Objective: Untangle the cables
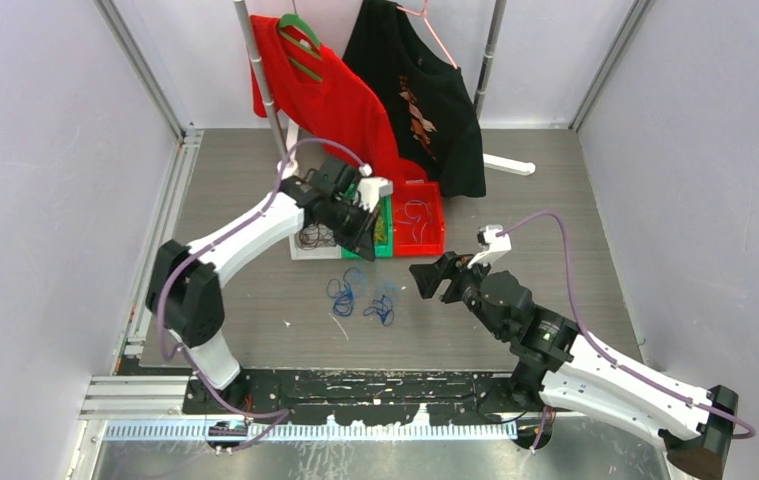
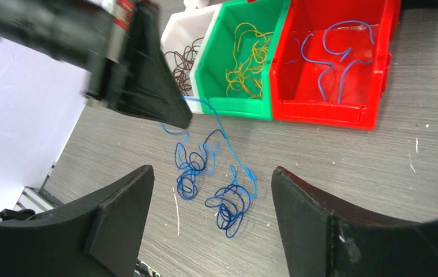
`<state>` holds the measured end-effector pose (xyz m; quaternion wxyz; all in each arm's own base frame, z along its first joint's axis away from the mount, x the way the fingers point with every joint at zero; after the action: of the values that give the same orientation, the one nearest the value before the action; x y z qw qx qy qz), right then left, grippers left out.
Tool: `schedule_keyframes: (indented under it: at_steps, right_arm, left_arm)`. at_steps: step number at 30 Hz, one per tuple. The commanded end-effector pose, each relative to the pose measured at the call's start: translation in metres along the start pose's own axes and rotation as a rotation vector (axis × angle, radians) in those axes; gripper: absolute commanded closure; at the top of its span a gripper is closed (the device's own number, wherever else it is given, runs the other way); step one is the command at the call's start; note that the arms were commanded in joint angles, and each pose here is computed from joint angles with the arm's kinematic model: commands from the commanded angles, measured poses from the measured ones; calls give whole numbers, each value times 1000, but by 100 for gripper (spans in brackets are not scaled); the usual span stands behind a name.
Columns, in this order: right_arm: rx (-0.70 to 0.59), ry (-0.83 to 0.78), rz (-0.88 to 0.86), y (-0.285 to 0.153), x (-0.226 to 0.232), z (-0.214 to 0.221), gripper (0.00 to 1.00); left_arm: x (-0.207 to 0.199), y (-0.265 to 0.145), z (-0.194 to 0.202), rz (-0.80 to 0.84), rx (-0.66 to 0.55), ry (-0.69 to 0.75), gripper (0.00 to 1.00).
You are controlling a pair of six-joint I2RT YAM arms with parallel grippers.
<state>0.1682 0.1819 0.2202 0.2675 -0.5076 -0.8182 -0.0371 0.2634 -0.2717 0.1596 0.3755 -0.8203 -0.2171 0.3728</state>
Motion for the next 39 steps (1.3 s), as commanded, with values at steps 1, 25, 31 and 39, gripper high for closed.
schedule_keyframes:
  at_steps: [1, 25, 31, 39]
  right_arm:
    - [-82, -13, -104, 13, 29, -24, 19]
    - [-64, -97, -205, 84, 81, 1, 32]
    - [-9, -68, -192, 92, 74, 24, 39]
    - [74, 46, -110, 94, 49, 65, 42]
  left_arm:
    - [-66, -83, -21, 160, -130, 91, 100]
    - [-156, -205, -17, 411, -212, 219, 100]
    - [-170, -234, -20, 413, -291, 282, 100]
    - [-193, -280, -38, 401, -480, 422, 100]
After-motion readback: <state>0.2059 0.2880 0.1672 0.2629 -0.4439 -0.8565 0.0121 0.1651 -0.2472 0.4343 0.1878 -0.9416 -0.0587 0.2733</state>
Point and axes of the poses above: each gripper's point midway between its finger pads, its own y axis out along the fingers, its own x axis along the line the jaws close on, z = x × y, the point moved 4 cm from there along -y, back along the fingers, and after that the axes turned 2 degrees about -y, right-handed, at the moved point
